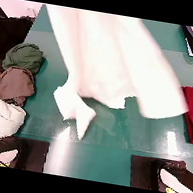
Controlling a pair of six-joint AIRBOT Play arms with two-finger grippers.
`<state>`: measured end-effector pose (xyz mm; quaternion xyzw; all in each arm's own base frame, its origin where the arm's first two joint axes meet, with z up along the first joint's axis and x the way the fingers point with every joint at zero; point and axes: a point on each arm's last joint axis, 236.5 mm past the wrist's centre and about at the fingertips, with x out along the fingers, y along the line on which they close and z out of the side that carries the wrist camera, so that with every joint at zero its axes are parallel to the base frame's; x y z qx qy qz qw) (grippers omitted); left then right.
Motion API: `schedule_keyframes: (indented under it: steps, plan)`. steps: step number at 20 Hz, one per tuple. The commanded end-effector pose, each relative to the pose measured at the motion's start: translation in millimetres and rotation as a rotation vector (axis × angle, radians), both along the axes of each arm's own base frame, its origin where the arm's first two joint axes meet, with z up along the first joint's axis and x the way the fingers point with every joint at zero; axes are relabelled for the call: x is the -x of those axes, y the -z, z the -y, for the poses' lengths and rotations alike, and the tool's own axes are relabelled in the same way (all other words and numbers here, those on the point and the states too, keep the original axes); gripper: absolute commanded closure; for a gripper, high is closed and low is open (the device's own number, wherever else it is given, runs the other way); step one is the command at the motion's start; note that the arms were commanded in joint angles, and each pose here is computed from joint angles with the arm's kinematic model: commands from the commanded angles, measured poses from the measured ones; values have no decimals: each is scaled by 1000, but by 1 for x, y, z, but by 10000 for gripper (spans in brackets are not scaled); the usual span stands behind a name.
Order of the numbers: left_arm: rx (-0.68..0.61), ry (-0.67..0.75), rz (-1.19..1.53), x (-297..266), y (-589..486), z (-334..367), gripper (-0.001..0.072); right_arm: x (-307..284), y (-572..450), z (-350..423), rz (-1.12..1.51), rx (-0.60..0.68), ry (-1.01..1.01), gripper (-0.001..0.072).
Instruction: Fold the shirts.
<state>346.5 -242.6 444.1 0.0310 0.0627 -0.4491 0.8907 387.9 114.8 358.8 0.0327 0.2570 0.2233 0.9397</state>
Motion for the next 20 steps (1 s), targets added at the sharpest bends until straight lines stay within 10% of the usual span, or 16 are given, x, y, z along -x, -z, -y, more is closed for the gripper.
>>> schedule_keyframes:
  steps: [1, 2, 4, 20]
  plan:
    - [-343, -268, -264, -35, 112, -64, 683, 10, 54, -2, -216, 59, -53, 680]
    - [-413, -334, -305, -40, 131, -83, 683, 10, 74, -3, -294, 73, -74, 613]
    - [-495, -439, -339, -48, 148, -112, 683, 8, 114, -5, -448, 100, -108, 229]
    - [-574, -546, -340, -54, 154, -142, 682, 11, 392, -70, -1122, 43, -182, 225]
